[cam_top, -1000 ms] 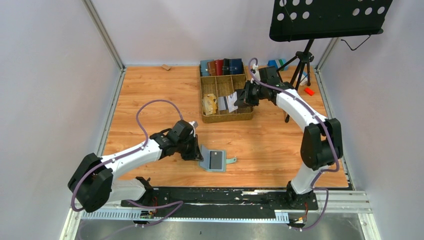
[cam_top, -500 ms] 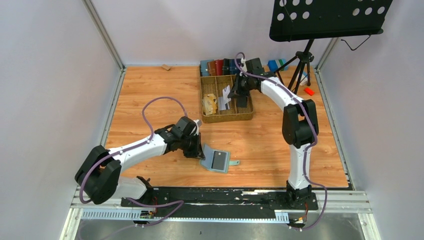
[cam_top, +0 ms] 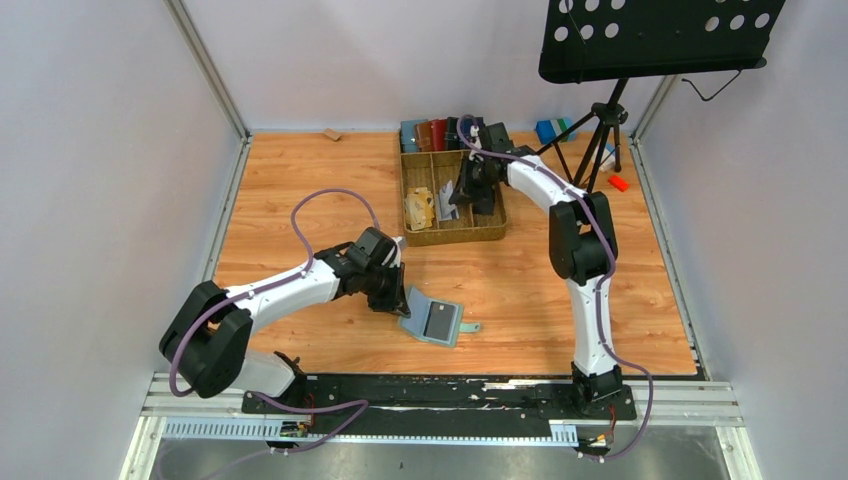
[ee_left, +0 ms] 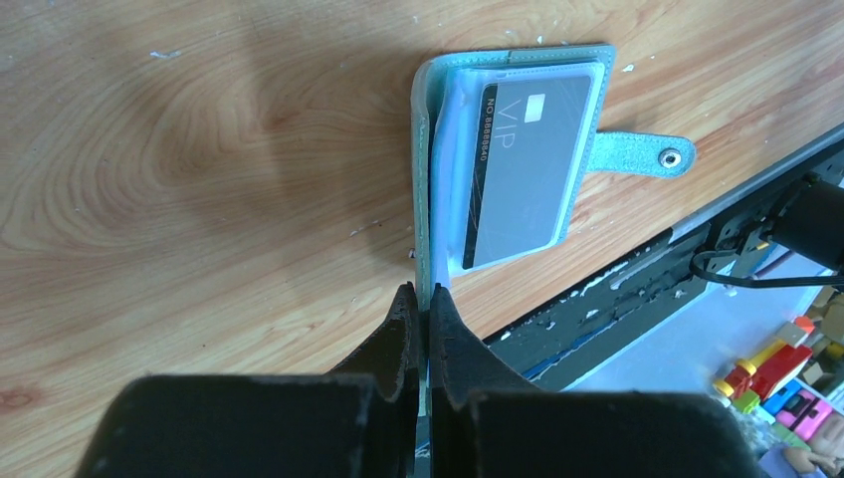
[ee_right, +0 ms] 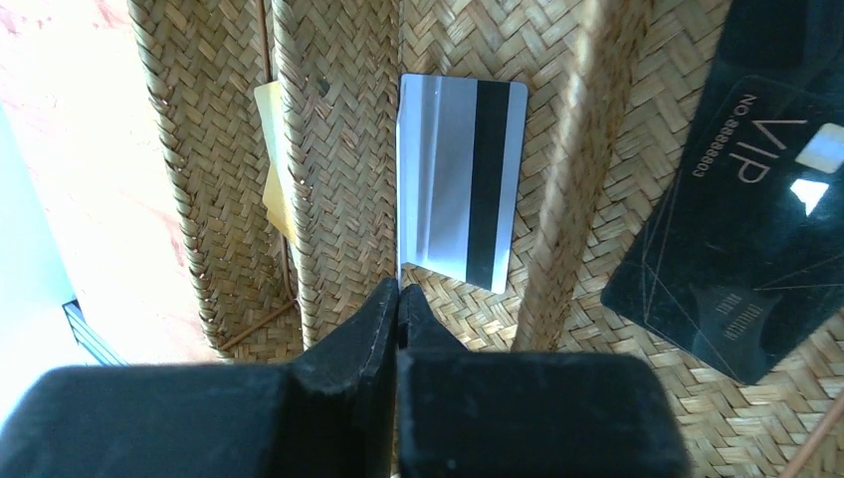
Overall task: Take the credit cards out of the card holder
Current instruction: Place the credit card in the storage box.
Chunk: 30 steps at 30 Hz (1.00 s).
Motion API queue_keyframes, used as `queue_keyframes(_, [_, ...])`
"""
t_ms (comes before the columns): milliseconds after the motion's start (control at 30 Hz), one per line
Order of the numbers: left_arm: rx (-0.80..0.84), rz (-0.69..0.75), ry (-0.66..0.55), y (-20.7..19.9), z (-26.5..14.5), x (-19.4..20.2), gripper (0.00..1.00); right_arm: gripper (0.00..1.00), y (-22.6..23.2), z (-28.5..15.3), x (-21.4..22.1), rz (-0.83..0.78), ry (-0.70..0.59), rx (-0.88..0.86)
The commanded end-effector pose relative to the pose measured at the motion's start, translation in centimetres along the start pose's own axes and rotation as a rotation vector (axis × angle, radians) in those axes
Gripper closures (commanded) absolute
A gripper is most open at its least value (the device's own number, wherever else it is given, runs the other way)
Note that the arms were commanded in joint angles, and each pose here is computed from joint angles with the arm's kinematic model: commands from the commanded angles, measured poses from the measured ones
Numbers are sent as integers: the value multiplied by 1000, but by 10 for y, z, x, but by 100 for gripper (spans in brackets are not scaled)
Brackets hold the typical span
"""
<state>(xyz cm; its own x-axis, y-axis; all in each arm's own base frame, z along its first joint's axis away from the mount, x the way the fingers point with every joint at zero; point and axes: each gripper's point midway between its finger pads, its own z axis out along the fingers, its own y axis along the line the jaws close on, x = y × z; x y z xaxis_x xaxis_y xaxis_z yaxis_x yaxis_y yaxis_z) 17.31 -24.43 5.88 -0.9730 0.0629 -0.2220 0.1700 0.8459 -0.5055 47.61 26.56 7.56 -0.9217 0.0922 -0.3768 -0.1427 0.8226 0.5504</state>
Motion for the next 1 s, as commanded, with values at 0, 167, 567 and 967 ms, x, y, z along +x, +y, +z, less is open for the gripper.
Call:
queue_keyframes(0, [13, 26, -10, -4, -4, -8, 100, 100, 10, 3, -5, -33, -17, -7])
queue_keyframes(167, [14, 25, -11, -4, -4, -9, 100, 91, 5, 5, -4, -30, -16, 20])
queue_keyframes(567, [20, 16, -17, -6, -4, -11, 100, 70, 16, -36, -23, -68, -96, 71])
queue_keyframes(967, [90, -78, -46, -17, 4, -14, 100, 47, 30, -120, 41, -110, -153, 14])
